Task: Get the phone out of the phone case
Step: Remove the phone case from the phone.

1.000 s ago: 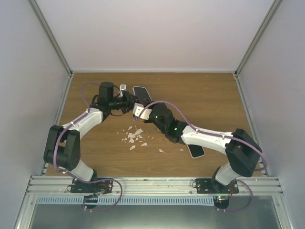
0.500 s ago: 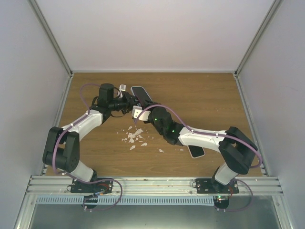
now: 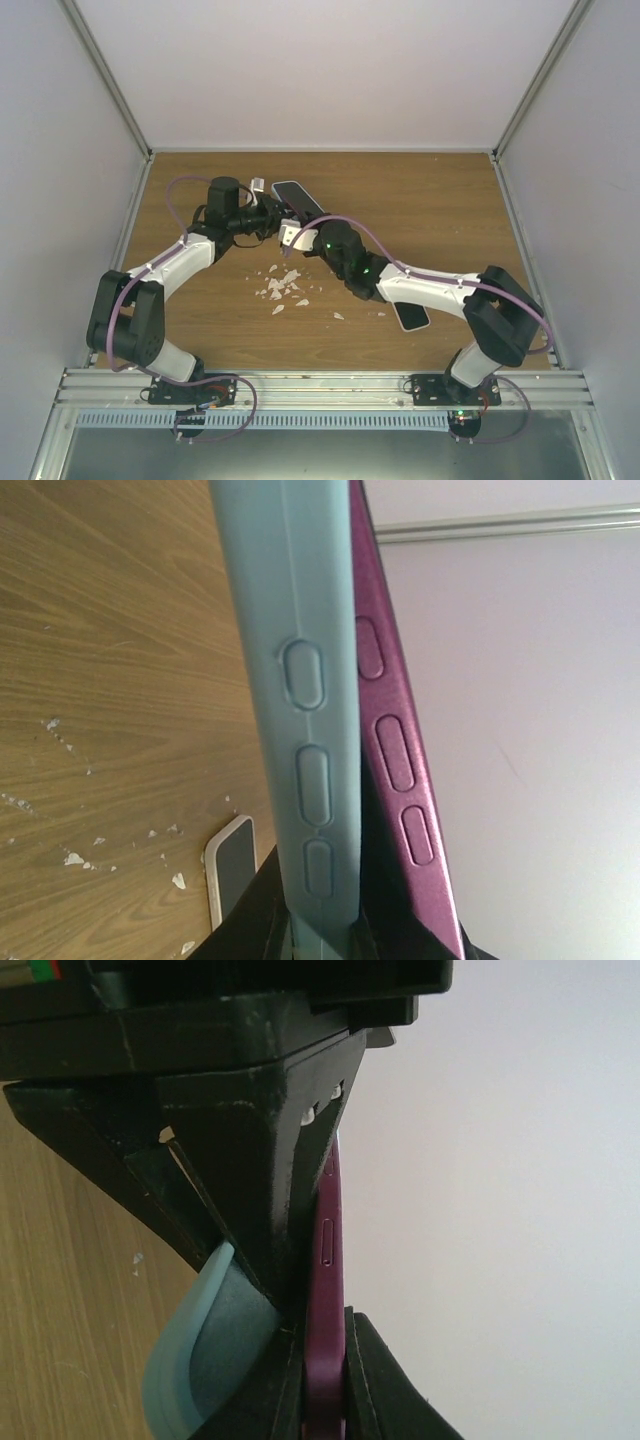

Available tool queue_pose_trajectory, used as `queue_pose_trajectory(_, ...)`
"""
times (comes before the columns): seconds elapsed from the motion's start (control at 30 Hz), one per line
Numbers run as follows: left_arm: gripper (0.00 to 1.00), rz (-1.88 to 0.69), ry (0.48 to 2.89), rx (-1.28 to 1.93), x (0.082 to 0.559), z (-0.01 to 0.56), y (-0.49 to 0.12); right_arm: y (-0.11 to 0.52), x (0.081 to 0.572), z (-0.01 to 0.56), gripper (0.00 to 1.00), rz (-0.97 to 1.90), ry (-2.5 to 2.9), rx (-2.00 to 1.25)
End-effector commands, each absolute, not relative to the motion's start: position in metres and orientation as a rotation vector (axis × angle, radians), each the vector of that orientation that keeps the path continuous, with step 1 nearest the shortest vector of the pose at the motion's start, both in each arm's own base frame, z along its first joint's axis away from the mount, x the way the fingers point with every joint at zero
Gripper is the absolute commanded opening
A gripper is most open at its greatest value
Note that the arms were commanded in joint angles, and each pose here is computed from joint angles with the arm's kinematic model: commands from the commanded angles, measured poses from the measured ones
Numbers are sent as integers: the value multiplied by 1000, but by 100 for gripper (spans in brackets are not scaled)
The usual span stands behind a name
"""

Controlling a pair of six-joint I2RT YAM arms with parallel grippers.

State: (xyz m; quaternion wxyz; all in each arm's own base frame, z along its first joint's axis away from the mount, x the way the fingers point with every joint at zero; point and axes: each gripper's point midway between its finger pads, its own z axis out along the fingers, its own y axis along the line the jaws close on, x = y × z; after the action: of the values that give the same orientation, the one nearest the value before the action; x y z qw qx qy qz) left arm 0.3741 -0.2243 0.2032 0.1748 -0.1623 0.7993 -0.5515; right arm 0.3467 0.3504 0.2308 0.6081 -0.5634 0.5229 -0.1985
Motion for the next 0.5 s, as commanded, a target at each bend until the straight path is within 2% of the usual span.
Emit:
queue_pose_trajectory(0.0, 0, -1540, 2264, -288, 359, 209, -231, 327, 366, 274, 0, -441, 1260, -1184)
queue_pose_trajectory(0.17, 0, -1418, 2291, -313, 369, 195, -220, 322, 370, 289, 0, -347, 1322, -1153)
queue_pose_trajectory(0.47, 0, -1344, 2315, -305, 376, 181, -216, 311, 377, 309, 1, -287, 1363, -1096)
